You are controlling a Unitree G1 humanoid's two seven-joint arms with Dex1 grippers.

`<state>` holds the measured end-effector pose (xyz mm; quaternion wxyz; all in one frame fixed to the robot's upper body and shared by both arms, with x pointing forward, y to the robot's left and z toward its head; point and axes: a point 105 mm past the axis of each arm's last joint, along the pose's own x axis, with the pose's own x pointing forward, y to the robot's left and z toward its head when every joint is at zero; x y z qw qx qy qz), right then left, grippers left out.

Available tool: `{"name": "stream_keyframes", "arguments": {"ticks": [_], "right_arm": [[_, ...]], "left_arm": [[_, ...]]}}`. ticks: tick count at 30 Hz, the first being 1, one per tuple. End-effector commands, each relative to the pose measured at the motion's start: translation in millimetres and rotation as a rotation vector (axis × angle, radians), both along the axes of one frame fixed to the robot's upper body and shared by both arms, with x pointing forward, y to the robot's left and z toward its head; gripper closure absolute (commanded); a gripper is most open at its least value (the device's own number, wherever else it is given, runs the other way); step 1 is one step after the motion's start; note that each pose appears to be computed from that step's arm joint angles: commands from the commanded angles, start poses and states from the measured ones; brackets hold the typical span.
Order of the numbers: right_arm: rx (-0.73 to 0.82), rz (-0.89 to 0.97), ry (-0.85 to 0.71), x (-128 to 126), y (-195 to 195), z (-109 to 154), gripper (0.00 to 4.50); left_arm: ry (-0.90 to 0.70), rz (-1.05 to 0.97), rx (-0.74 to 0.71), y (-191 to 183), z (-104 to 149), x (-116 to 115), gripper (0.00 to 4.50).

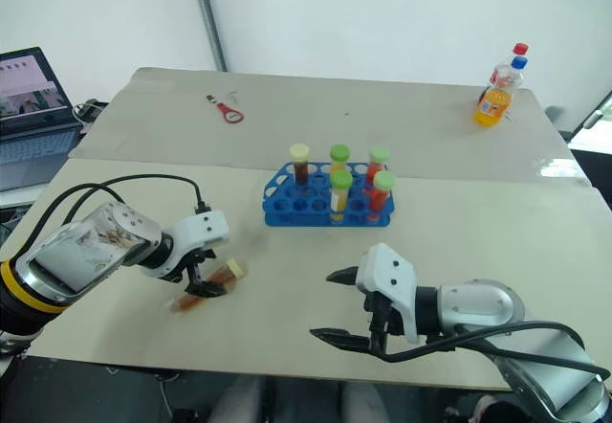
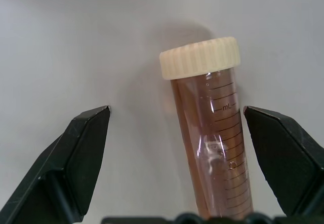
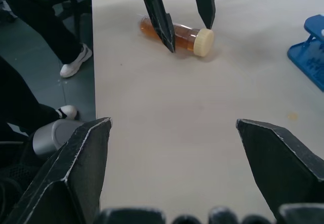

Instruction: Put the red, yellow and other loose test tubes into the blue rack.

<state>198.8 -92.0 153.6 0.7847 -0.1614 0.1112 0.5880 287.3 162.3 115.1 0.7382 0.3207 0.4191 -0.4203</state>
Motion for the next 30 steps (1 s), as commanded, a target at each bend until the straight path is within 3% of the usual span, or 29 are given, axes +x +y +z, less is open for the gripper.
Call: {"name": "stream_keyframes", "arguments": {"ticks": [1,9,16,19,21,25,30], "right_arm": [[0.003,0.012,-0.062,-1,1,14,0.13],[0.022,-0.007,-0.063,1,2,23,0.09],[-0.001,-0.028,-0.085,6,-6,30,0.09],[-0.012,-0.049,-0.095,12,-13,34,0.09],[-0.016,-0.068,-0.101,16,-18,37,0.09],[-0.059,-0.088,-0.141,21,-30,47,0.09],[-0.106,-0.116,-0.187,24,-38,51,0.09]], "left_arm": [[-0.018,-0.013,0.015,1,1,6,0.0],[0.0,-0.042,0.013,-1,-4,3,3.49],[-0.074,-0.075,-0.024,8,21,15,3.58],[-0.181,-0.224,-0.031,5,42,27,3.61],[-0.173,-0.252,-0.136,-8,56,32,3.61],[-0.328,-0.349,-0.471,-52,116,57,3.61],[-0.453,-0.314,-0.775,-90,147,69,3.61]]}}
